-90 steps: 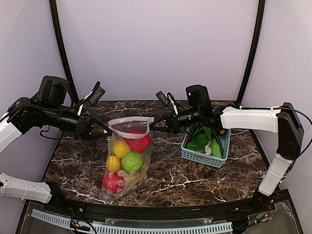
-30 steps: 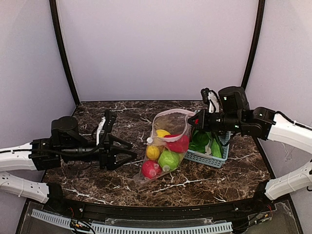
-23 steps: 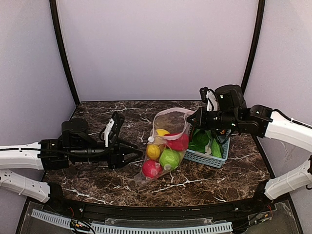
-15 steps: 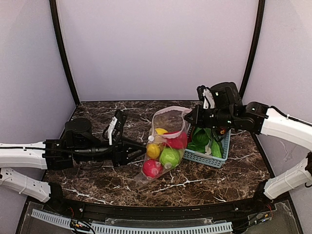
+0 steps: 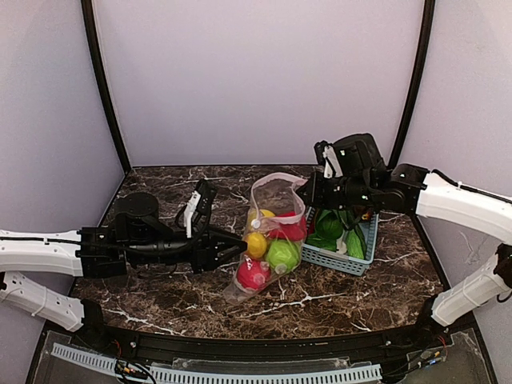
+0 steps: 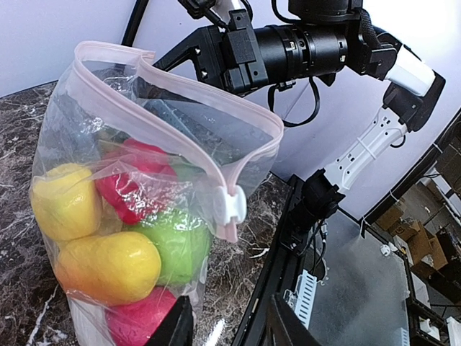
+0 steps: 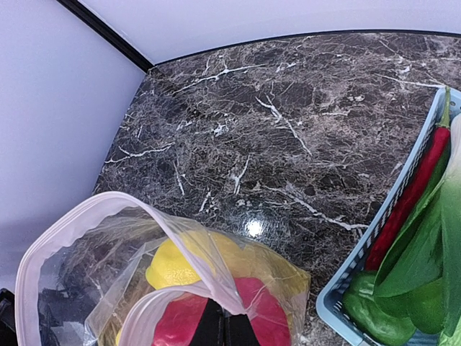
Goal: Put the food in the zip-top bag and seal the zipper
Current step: Pass from the right arm to the left
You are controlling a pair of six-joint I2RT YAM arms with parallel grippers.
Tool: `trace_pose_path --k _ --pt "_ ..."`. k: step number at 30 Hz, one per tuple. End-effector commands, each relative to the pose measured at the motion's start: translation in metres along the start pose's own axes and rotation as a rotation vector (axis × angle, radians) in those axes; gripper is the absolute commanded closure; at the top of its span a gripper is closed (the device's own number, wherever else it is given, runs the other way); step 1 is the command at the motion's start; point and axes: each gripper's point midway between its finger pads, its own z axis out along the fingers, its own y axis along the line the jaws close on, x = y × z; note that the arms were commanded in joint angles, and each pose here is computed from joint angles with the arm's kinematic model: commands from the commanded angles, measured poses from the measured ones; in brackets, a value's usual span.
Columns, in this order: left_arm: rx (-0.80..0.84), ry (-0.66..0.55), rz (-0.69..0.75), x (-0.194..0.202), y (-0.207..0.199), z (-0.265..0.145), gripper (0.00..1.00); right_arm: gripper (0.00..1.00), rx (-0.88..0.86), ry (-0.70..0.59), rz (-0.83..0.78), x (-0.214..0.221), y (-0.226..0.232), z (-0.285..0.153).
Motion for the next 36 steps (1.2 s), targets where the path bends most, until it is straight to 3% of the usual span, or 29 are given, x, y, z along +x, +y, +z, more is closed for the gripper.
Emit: trace_pose_path --k 1,13,26,32,36 --pt "0.010 -0.029 0.016 -0.011 -0.007 0.006 0.65 1.00 -0.032 -0.034 0.011 -0.009 0.013 -0.004" --pt "-0.031 -0.067 0.006 -0.020 -0.007 0.029 0.61 1.00 -0.027 -0.049 0.003 -0.011 0.011 -0.011" --pt "-0.097 -0.095 0.020 -0.034 0.001 0.039 0.79 1.00 -0.030 -0.036 -0.001 -0.007 0.011 -0.010" --pt "-0.126 -0.068 0.010 -0.027 0.008 0.042 0.98 1.00 -0.030 -0.039 -0.005 -0.008 0.011 -0.011" --pt "-0.196 -0.068 0.002 -0.030 0.017 0.032 0.99 1.00 -0.014 -0.054 -0.016 -0.010 0.007 -0.016"
